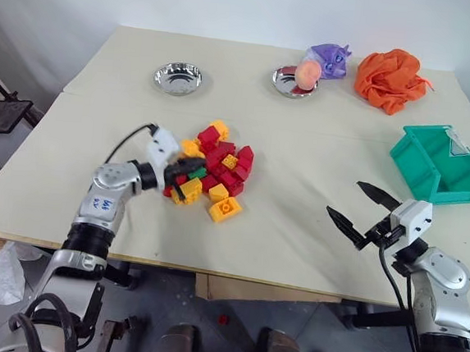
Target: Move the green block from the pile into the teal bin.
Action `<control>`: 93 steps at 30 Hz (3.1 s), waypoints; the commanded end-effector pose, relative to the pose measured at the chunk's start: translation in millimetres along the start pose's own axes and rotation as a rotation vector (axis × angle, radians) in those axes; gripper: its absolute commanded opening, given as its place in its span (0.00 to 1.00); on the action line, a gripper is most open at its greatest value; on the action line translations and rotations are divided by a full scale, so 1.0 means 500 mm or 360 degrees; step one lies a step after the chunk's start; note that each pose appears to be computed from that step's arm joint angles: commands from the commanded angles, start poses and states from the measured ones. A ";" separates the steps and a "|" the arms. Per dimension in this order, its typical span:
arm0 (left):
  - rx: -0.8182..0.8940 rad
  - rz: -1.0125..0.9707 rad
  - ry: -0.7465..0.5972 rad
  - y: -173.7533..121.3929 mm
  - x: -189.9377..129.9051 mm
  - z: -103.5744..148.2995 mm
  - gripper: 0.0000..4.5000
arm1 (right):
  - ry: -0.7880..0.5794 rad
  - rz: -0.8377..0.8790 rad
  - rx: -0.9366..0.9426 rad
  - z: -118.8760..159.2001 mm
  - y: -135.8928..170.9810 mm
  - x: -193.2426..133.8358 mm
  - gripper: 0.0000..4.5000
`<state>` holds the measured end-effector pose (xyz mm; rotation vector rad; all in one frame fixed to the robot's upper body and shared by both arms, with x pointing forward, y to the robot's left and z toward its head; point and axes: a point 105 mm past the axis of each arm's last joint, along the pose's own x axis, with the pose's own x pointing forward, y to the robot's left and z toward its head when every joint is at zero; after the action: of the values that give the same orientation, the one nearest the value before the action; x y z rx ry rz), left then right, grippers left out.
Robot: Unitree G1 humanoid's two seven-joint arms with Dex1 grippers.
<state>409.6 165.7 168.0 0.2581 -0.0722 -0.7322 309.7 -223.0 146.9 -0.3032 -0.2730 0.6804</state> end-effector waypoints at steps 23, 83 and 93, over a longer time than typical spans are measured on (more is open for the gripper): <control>0.0058 -0.0276 0.0136 -0.059 -0.197 -0.052 0.01 | -0.0023 0.0494 -0.0029 0.058 0.083 0.064 1.00; 0.0211 -0.1137 0.0079 -0.274 0.199 0.167 0.33 | 0.0243 -0.0067 -0.0148 0.051 -0.015 -0.111 1.00; 0.0177 -0.1223 -0.0052 -0.445 0.283 0.117 0.41 | 0.0315 -0.0247 -0.0122 0.039 0.010 -0.182 1.00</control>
<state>360.1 -96.9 149.1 0.3955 0.0314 -1.4993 235.3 -277.6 133.6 -0.3858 -0.0634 0.4927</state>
